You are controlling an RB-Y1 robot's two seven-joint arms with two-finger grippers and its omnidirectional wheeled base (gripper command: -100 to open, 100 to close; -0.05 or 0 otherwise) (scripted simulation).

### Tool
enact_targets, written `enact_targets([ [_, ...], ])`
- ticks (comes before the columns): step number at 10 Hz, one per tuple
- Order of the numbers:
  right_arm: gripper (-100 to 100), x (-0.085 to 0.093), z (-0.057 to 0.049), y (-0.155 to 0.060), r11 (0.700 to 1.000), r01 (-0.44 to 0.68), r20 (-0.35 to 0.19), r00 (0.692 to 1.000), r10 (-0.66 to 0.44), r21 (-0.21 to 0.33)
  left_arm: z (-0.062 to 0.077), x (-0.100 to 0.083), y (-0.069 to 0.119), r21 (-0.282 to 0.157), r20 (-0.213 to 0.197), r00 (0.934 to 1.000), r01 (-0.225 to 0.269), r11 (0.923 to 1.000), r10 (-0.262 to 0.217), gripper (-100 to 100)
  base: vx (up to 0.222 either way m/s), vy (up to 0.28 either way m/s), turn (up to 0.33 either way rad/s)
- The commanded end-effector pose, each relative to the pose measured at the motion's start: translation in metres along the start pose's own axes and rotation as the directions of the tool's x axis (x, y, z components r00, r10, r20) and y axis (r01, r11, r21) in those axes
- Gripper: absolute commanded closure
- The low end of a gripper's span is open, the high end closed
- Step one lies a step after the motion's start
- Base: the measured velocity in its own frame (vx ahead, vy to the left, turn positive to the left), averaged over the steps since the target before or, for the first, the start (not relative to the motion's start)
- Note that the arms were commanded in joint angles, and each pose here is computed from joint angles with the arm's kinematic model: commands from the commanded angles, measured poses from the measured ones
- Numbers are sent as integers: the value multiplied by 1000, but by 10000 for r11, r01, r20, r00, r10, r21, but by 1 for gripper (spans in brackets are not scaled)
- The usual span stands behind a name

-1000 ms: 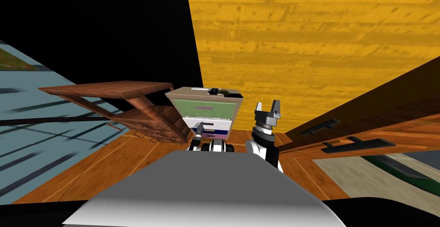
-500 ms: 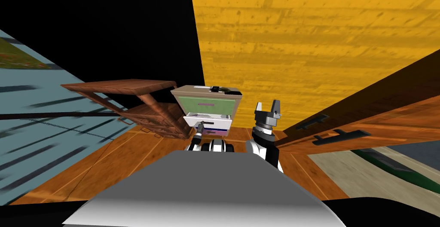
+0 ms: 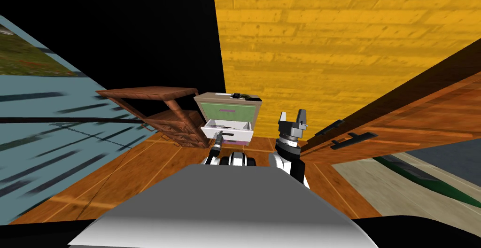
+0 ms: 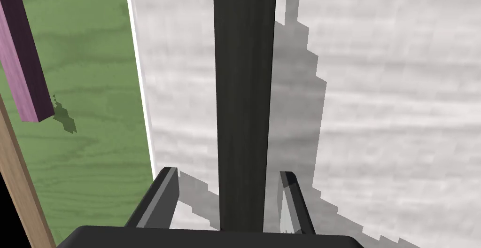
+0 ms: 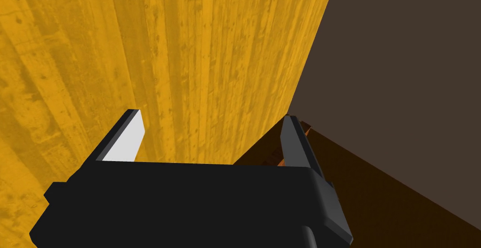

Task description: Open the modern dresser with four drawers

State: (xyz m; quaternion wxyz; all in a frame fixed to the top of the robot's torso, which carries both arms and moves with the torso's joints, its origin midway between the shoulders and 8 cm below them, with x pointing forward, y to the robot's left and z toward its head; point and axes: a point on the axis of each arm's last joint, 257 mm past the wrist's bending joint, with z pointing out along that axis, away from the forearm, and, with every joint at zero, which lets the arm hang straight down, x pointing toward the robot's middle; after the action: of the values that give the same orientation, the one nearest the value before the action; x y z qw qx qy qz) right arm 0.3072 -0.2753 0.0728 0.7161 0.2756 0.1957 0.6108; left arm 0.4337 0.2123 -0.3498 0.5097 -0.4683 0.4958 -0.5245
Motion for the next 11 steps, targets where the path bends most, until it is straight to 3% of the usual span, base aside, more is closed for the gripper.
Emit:
enact_targets([
  [1, 0, 0, 0, 0, 10000, 1, 0, 10000, -1, 1, 14, -5, -7, -78, 55, 10000, -5, 10000, 6, -100, -39, -2, -26],
  [8, 0, 0, 0, 0, 10000, 2, 0, 10000, -2, 1, 67, -21, -44, -75, 237, 9997, 23, 10000, -22, -100, -76, -4, -25],
  [9, 0, 0, 0, 0, 10000, 2, 0, 10000, -2, 1, 59, -20, -33, -264, 249, 9997, 20, 9996, -13, -100, -27, 1, -6],
  [10, 0, 0, 0, 0, 10000, 2, 0, 10000, -2, 1, 59, -21, -31, -348, 258, 9997, 21, 9994, -12, 0, 0, 0, 0],
  [11, 0, 0, 0, 0, 10000, 3, 0, 10000, -3, 1, 57, -21, -29, -407, 265, 9996, 24, 9992, -13, 0, 0, 0, 0],
])
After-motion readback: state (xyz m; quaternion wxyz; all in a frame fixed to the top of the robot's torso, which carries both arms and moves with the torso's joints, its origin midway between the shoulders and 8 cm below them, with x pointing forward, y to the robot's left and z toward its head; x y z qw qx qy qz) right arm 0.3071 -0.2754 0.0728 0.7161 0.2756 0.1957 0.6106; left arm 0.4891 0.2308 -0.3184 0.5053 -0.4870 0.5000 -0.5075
